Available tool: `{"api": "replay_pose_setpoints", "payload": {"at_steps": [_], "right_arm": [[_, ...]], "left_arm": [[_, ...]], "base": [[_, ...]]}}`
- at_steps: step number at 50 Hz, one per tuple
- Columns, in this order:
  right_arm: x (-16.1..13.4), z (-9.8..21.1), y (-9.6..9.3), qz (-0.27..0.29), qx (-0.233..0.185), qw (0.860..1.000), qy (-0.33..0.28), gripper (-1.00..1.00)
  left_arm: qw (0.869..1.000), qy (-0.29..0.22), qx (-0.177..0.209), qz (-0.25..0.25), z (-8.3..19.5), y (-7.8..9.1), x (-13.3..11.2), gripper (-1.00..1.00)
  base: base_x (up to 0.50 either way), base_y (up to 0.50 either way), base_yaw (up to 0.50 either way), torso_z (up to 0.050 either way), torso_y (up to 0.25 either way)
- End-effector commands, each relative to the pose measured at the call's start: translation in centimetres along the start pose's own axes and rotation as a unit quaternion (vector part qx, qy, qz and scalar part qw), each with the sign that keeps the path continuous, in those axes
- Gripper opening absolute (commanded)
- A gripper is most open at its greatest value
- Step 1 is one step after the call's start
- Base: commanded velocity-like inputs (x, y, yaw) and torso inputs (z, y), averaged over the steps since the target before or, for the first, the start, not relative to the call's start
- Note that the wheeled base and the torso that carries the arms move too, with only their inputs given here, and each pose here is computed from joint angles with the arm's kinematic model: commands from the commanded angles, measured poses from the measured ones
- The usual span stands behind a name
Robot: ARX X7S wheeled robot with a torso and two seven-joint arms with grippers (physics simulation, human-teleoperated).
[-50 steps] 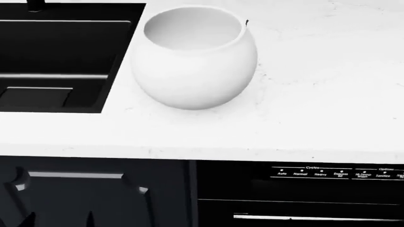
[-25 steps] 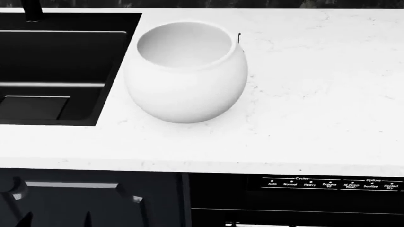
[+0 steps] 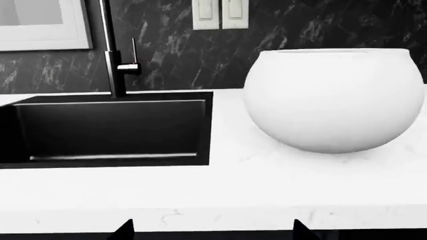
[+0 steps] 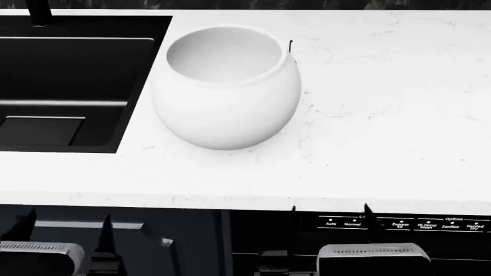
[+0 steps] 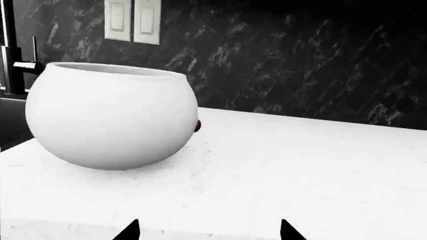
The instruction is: There is a mixed pile of frozen fruits and vegetables on the counter. Locate all the frozen vegetables and place the items in a bowl on the counter. Take all the frozen fruits and defrost them in a running sink.
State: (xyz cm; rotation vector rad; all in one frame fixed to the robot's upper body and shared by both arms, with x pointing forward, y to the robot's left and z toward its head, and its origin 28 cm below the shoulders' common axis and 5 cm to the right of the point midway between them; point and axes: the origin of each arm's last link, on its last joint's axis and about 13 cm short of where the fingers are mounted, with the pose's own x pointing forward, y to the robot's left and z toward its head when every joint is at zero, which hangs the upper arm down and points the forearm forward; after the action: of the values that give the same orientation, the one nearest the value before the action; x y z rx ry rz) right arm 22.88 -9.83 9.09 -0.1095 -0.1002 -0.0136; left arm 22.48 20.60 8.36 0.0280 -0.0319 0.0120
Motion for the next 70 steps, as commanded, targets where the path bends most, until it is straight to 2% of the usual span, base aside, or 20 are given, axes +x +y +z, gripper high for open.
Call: {"api": "replay_pose_setpoints", "payload": {"at_steps": [1, 5, 6, 8, 9, 10, 11, 13, 14, 17, 20, 33, 38, 48, 70], "right_arm": [[1.0, 6.6, -1.8, 0.002, 0.011, 1.0, -0.022, 1.0], [0.9, 8.7, -2.8, -0.01, 0.0, 1.0, -0.022, 1.0], [0.6, 9.1, -2.8, -0.001, 0.0, 0.999, -0.042, 1.0], [0.3, 9.2, -3.1, 0.0, -0.009, 0.999, -0.033, 1.0], [0.2, 9.0, -3.0, 0.005, -0.029, 0.999, -0.023, 1.0], [0.1, 9.0, -2.9, 0.008, -0.019, 1.0, -0.021, 1.0], [0.0, 9.1, -2.9, 0.008, -0.019, 1.0, -0.023, 1.0], [-0.2, 9.2, -2.9, -0.001, -0.052, 0.998, -0.022, 1.0], [-0.2, 9.0, -3.0, -0.006, -0.058, 0.998, -0.019, 1.0], [-0.2, 8.8, -3.6, -0.017, -0.049, 0.999, -0.012, 1.0], [-0.3, 8.7, -4.0, -0.02, -0.045, 0.999, -0.011, 1.0], [-0.7, 9.1, -6.1, -0.053, -0.043, 0.998, 0.001, 1.0], [-0.7, 8.9, -6.1, -0.048, -0.052, 0.998, 0.001, 1.0], [-0.9, 9.1, -6.1, -0.048, -0.055, 0.997, -0.003, 1.0], [-1.1, 9.7, -6.6, -0.06, -0.052, 0.997, -0.009, 1.0]], "left_arm": [[0.999, 0.009, 0.015, -0.037, 5.0, 0.0, 0.1, 1.0], [0.999, 0.013, 0.01, -0.036, 6.7, 0.6, 0.4, 1.0], [0.999, 0.014, 0.008, -0.037, 6.8, 0.8, 0.2, 1.0], [0.999, 0.012, 0.021, -0.046, 7.4, 0.8, 0.9, 1.0], [0.999, 0.007, 0.005, -0.034, 7.9, 1.1, 0.9, 1.0], [0.999, 0.008, 0.02, -0.039, 8.1, 1.1, 0.9, 1.0], [0.999, 0.01, 0.019, -0.037, 8.3, 1.2, 0.9, 1.0], [0.998, 0.024, -0.002, -0.051, 8.3, 1.1, 0.4, 1.0], [0.999, 0.02, 0.007, -0.043, 8.6, 1.3, 0.5, 1.0], [0.999, 0.029, 0.011, -0.039, 8.4, 2.0, -0.1, 1.0], [0.999, 0.03, 0.008, -0.03, 8.5, 1.8, 0.8, 1.0], [0.999, 0.034, 0.01, -0.018, 9.4, 3.5, -0.3, 1.0], [1.0, 0.029, 0.009, 0.001, 9.9, 4.6, -1.0, 1.0], [0.999, 0.028, 0.008, 0.018, 10.1, 5.1, -0.8, 1.0], [0.999, 0.032, 0.006, 0.015, 9.8, 5.2, -0.9, 1.0]], "base": [[0.0, 0.0, 0.0, 0.0, 0.0], [0.0, 0.0, 0.0, 0.0, 0.0], [0.0, 0.0, 0.0, 0.0, 0.0], [0.0, 0.0, 0.0, 0.0, 0.0], [0.0, 0.0, 0.0, 0.0, 0.0], [0.0, 0.0, 0.0, 0.0, 0.0], [0.0, 0.0, 0.0, 0.0, 0.0], [0.0, 0.0, 0.0, 0.0, 0.0], [0.0, 0.0, 0.0, 0.0, 0.0], [0.08, 0.0, 0.0, 0.0, 0.0], [0.18, -0.04, 0.0, 0.0, 0.0], [0.44, -0.23, 0.0, 0.0, 0.0], [0.49, -0.09, 0.0, 0.0, 0.0], [0.5, 0.09, 0.0, 0.0, 0.0], [0.5, 0.09, 0.0, 0.0, 0.001]]}}
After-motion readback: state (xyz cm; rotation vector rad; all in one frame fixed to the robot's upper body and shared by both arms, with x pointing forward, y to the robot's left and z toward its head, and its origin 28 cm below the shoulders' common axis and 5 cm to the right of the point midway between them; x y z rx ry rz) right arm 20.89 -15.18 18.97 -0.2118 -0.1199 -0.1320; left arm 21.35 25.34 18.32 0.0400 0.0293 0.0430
